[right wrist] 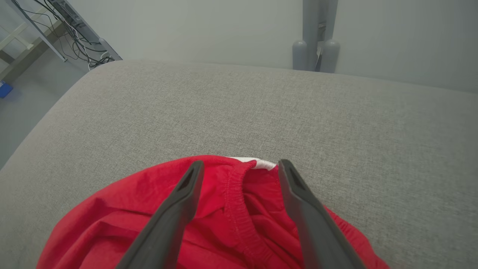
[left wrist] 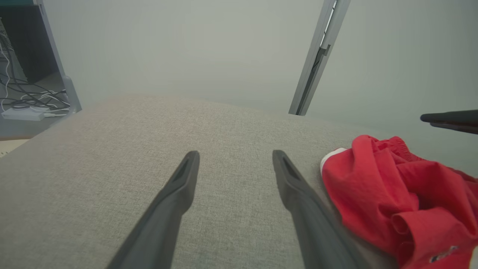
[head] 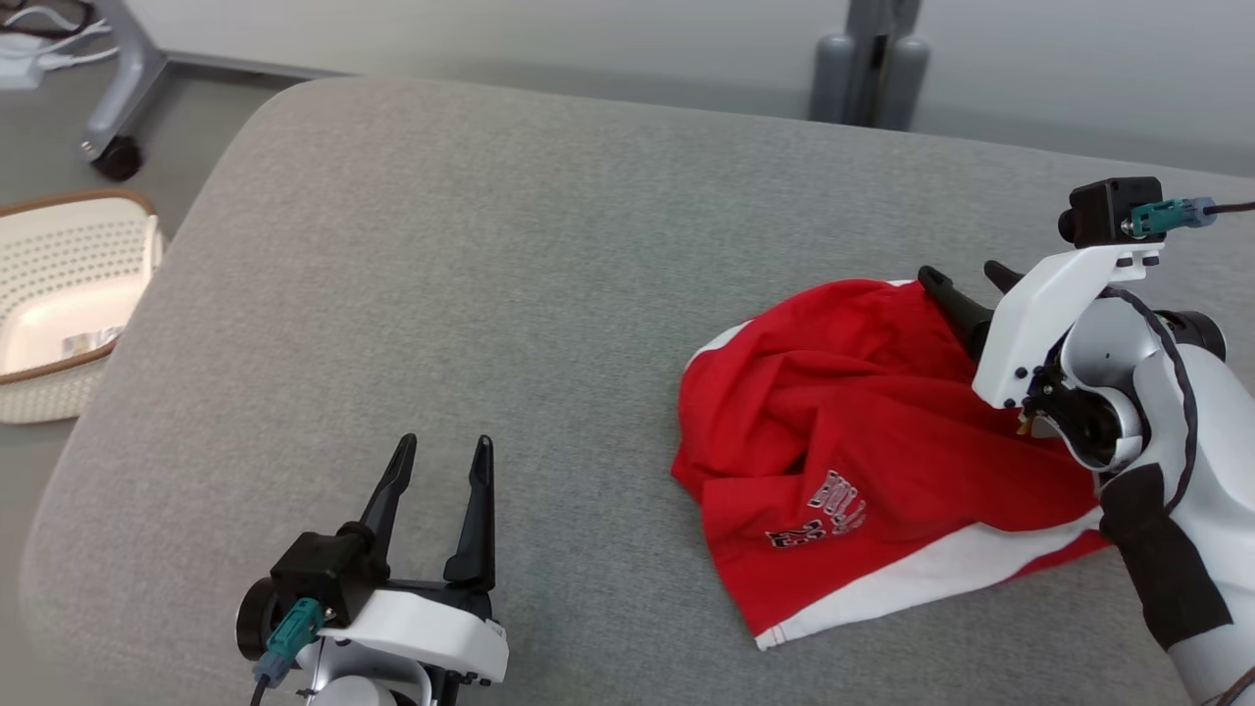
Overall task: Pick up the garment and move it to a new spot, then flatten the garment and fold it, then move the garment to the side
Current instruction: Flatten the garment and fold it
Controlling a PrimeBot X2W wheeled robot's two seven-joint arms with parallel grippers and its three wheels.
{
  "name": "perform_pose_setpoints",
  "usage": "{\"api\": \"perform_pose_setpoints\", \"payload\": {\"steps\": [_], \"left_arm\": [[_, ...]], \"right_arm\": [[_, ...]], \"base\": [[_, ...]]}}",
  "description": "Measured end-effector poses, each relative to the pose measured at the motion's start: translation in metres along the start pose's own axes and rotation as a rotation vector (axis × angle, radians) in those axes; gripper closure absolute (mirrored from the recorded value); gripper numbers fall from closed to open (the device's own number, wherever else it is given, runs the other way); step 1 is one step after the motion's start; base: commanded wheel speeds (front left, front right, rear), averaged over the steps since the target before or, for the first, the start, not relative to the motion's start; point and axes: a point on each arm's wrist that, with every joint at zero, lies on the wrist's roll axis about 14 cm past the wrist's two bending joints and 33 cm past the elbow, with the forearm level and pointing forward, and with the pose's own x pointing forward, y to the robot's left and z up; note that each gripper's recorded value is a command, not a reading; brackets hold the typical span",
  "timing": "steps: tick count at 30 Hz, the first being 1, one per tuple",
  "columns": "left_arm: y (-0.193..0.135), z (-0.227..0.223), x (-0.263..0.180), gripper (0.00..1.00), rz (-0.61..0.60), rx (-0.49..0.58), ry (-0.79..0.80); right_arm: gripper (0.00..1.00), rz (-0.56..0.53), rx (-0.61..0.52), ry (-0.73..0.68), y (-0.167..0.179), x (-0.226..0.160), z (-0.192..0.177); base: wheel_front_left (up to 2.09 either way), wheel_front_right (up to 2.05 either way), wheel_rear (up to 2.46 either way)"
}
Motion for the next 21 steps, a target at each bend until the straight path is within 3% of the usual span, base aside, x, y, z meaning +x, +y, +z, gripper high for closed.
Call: {"api": "perform_pose_setpoints", "payload": {"steps": [12, 15, 16, 17, 18, 21], "left_arm": [[0.018, 0.001, -0.011, 0.0, 0.072, -0.007, 0.001], [0.019, 0.002, -0.012, 0.0, 0.079, -0.008, -0.001], [0.02, 0.002, -0.012, 0.0, 0.08, -0.008, 0.0], [0.02, 0.002, -0.012, 0.0, 0.083, -0.008, 0.0], [0.021, 0.001, -0.012, 0.0, 0.084, -0.008, 0.001], [0.022, 0.001, -0.012, 0.0, 0.087, -0.007, 0.004]], "right_arm": [[0.0, 0.014, 0.028, 0.279, 0.004, 0.024, -0.04], [0.0, 0.023, 0.045, 0.273, 0.009, 0.028, -0.037], [0.16, 0.029, 0.048, 0.266, 0.011, 0.029, -0.033], [0.71, 0.036, 0.046, 0.261, 0.014, 0.031, -0.031], [1.0, 0.044, 0.046, 0.258, 0.018, 0.032, -0.03], [1.0, 0.049, 0.044, 0.259, 0.019, 0.034, -0.031]], "base": [[0.0, 0.0, 0.0], [0.0, 0.0, 0.0], [0.0, 0.0, 0.0], [0.0, 0.0, 0.0], [0.0, 0.0, 0.0], [0.0, 0.0, 0.0]]}}
